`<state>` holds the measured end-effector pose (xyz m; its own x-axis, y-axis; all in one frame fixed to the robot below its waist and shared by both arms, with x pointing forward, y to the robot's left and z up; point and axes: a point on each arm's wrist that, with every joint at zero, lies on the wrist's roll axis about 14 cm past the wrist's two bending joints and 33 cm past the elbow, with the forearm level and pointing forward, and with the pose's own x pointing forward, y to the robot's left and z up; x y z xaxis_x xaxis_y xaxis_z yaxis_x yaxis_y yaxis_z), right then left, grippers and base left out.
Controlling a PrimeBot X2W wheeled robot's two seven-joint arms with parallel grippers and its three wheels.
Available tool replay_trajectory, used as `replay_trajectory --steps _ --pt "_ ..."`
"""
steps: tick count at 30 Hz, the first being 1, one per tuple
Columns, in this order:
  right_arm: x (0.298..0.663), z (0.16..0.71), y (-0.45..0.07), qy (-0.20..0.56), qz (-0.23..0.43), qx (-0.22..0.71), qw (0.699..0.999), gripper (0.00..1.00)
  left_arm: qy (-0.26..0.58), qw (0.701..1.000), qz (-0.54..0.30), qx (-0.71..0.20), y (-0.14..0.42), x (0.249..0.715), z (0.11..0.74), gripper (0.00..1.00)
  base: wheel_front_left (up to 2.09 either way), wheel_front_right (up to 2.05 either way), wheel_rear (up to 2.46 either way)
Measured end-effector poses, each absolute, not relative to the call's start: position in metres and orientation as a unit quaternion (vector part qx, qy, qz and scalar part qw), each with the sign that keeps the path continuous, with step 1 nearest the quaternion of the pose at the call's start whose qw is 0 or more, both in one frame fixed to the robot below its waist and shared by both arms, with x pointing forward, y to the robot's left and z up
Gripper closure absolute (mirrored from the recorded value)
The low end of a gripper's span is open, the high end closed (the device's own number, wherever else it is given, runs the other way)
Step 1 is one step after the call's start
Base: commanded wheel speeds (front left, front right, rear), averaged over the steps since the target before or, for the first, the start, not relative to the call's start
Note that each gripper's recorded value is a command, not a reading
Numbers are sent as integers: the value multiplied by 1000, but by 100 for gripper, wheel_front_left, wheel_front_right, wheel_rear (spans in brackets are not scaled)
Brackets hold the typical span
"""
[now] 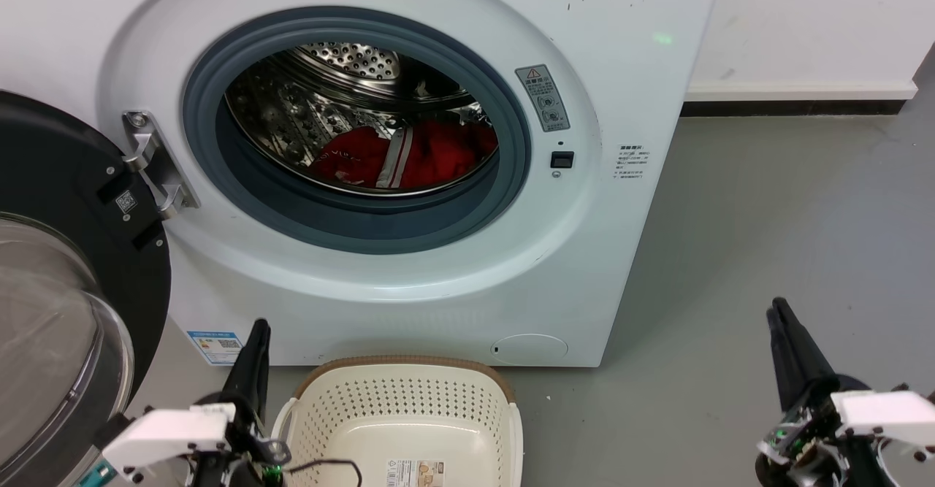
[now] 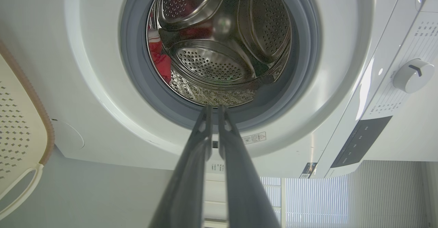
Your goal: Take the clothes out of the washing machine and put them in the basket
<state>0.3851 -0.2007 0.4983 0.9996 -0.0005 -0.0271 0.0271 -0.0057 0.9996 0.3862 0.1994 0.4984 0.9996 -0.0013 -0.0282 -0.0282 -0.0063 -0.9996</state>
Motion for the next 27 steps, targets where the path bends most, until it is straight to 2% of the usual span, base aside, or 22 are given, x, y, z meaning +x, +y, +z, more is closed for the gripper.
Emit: replay_trajectory --steps 1,2,9,17,27 --pt "383 493 -201 15 -16 709 704 100 16 704 16 -710 199 384 493 100 0 0 0" --pt "380 487 -201 21 -22 710 704 0 23 703 23 -710 199 380 486 0 0 0 0" --pt "375 479 -202 24 -37 701 712 0 23 705 40 -708 201 375 478 0 0 0 0" --pt "375 483 -202 14 -39 678 734 0 10 726 52 -686 208 375 479 0 0 0 0" --pt "375 486 -212 3 -51 599 799 0 -16 771 73 -632 227 375 485 0 0 0 0"
